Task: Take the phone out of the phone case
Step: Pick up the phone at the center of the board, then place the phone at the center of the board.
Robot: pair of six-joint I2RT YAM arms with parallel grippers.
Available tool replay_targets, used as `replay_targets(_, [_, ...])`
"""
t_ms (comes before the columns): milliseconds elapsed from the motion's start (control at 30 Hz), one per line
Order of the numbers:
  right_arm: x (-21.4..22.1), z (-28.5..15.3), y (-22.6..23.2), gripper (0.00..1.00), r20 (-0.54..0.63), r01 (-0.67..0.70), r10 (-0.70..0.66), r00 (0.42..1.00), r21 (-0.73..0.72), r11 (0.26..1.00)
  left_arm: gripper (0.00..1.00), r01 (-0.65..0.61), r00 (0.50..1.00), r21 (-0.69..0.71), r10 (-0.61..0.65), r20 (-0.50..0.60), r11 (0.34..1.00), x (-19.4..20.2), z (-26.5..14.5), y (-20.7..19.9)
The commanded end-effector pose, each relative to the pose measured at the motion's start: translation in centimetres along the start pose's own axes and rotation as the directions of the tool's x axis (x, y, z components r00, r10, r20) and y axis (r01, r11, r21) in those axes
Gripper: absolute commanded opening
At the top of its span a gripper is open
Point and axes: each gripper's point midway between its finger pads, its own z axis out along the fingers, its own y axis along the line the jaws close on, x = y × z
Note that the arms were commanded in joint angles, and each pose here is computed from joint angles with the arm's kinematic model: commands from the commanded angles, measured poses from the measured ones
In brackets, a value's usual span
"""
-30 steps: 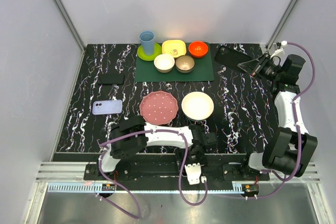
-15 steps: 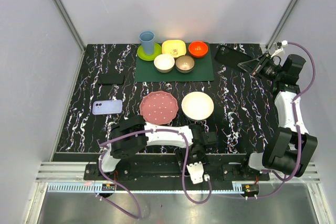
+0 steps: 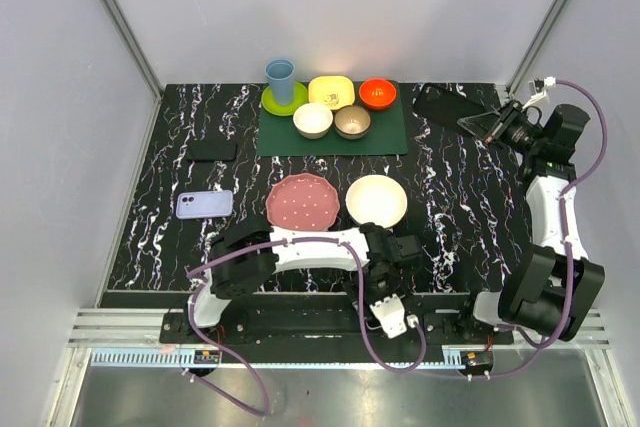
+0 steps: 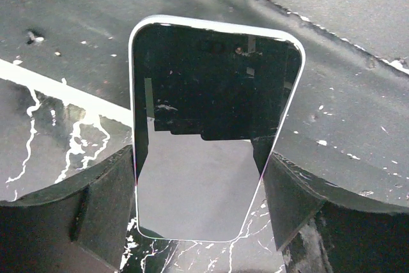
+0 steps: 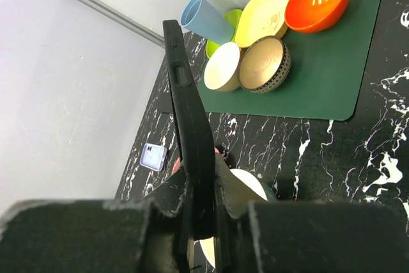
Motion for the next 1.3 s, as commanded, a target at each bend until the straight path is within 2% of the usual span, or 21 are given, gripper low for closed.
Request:
replay_targets(0, [-1.4,-1.0,1.8,0.0,0.043,0.062,-0.06,0.997,-0.04,0.997,0.01,0.045,0.996,-0.108,-0.036,0.082,0.993,-2.0,-3.0,2.5])
replay_targets(233, [-3.1,-2.5,1.8,0.0,0.102,0.081,-0.079,0.992,-0.016,0.997,0.0,0.137,0.988,-0.171,-0.122,0.094,0.976,-1.3,-4.0,5.1])
replay_targets(467, [-5.7,-5.3,0.9,0.0,0.203,0.094,-0.106,0.973,0.071,0.993,0.0,0.21,0.974,-0.231,-0.182,0.136,0.95,-0.6,-4.9,8.4])
replay_targets(933, [-9.2,-9.9,-0.1,0.0,0.322,0.074,-0.135,0.937,0.194,0.978,0.0,0.271,0.948,-0.377,-0.178,0.264,0.886,-2.2,-7.6,15.6])
replay_targets(1133, [-9.7,-11.2,0.3,0.0,0.349,0.116,-0.202,0.915,0.251,0.961,0.0,0.304,0.936,-0.469,-0.169,0.308,0.829,-2.1,-8.3,19.2])
replay_targets(1267, [-10.0,-12.0,0.3,0.0,0.371,0.12,-0.23,0.9,0.298,0.947,0.01,0.301,0.944,-0.562,-0.157,0.29,0.77,-1.0,-8.9,22.0])
